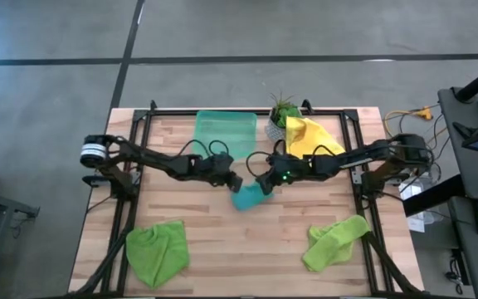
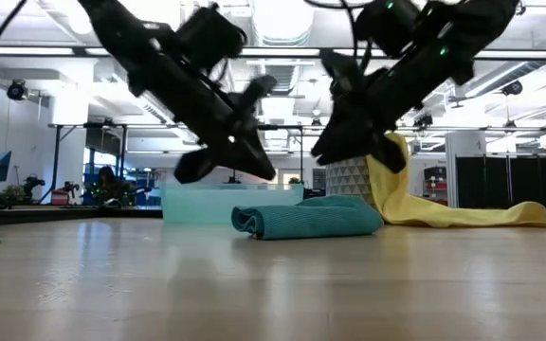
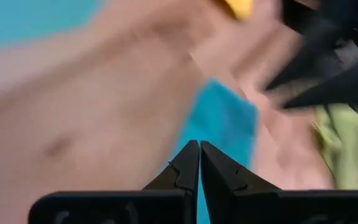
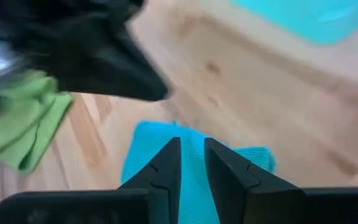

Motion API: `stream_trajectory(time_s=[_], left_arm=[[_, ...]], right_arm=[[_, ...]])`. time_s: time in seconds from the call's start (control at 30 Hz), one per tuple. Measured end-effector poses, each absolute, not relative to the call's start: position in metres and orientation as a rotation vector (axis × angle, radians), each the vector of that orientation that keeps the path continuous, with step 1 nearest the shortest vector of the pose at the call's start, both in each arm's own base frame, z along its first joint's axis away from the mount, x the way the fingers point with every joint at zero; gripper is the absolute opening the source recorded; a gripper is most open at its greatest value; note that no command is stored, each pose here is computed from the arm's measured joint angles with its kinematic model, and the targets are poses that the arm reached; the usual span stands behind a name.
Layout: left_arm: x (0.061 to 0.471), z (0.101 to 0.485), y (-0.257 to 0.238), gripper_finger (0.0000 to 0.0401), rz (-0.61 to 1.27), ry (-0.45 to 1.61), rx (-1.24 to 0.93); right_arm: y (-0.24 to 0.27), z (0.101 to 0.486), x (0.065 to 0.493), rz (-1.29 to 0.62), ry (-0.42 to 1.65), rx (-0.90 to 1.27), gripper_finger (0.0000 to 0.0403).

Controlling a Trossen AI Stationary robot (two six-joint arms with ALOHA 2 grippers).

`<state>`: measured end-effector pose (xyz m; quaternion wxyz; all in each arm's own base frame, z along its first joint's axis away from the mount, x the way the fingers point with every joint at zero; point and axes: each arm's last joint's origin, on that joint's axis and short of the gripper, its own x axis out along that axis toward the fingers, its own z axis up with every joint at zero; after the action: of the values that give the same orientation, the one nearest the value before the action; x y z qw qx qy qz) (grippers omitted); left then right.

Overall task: Fold microfiber towels
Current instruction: Put the folded blue microfiber towel into the blue bin

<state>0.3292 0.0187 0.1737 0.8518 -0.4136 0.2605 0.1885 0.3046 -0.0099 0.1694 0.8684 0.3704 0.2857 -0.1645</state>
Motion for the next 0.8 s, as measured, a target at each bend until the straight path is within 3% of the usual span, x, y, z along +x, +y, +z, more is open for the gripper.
stream_trajectory(time_s=[0.17,0.33,0.67,0.8], left_arm=[[0.320,0.161,0.001,0.0000,0.370,0.612,-0.872],[0.316,0.148,-0.011,0.0000,0.380,0.660,-0.902],[0.319,0.154,-0.020,0.0000,0.390,0.580,-0.876],[0.324,0.161,-0.019,0.0000,0.362,0.494,-0.890]], right_arm=[[-0.012,0.144,0.320,-0.342,0.694,0.779,0.0059],[-0.015,0.126,0.310,-0.500,0.784,0.794,0.0059],[-0.008,0.157,0.301,-0.429,0.685,0.792,0.0049],[-0.002,0.151,0.287,-0.453,0.700,0.822,0.0049]])
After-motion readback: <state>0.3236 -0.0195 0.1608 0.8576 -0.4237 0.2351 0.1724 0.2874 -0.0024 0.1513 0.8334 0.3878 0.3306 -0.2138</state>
